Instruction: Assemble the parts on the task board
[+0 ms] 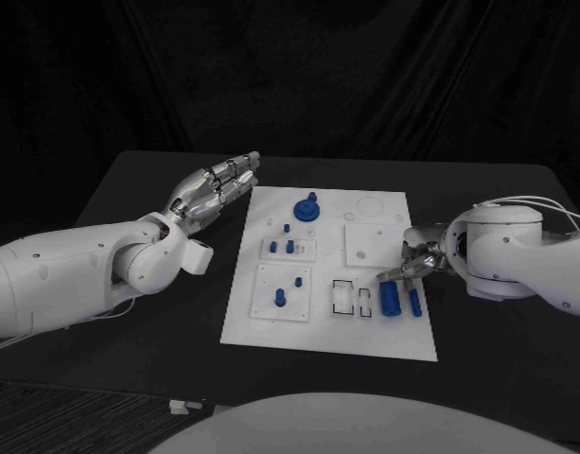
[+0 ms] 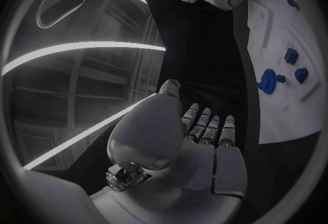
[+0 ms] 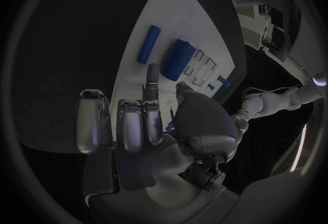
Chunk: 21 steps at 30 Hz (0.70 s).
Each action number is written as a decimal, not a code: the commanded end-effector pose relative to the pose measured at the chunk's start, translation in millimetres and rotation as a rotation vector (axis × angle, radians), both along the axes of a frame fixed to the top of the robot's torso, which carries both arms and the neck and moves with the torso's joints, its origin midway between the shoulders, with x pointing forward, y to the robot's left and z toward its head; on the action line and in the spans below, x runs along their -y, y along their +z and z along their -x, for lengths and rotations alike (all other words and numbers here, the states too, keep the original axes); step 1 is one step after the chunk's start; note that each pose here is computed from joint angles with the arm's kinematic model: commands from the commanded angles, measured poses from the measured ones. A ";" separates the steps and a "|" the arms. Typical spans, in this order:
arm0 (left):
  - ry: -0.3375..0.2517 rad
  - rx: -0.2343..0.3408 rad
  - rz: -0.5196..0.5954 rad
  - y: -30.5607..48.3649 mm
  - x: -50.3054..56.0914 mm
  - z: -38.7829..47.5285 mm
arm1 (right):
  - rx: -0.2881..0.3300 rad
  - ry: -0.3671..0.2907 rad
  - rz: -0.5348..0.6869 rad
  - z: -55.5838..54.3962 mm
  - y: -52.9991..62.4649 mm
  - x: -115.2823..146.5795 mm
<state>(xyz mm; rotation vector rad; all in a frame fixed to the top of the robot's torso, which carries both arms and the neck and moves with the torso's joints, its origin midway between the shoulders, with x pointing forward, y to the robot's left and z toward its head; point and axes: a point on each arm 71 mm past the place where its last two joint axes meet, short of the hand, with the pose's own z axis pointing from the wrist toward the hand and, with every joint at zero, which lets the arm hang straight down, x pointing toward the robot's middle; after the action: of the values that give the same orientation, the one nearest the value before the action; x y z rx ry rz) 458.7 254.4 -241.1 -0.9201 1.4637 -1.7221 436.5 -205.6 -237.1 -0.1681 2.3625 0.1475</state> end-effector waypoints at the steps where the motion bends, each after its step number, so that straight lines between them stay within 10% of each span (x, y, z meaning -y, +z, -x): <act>1: 0.003 0.145 0.098 11.9 -0.5 2.2 | -0.024 -0.026 -0.005 2.3 -5.7 -0.2; 21: -0.006 0.129 0.095 10.5 0.9 1.9 | -0.069 -0.056 -0.051 4.9 -18.1 -7.7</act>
<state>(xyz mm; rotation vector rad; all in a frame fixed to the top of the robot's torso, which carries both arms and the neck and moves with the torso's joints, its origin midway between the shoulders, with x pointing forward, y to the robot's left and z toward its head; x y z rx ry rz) 458.9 253.5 -241.3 -0.9196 1.4663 -1.7281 432.8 -196.4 -252.3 -0.1260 2.4085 0.1858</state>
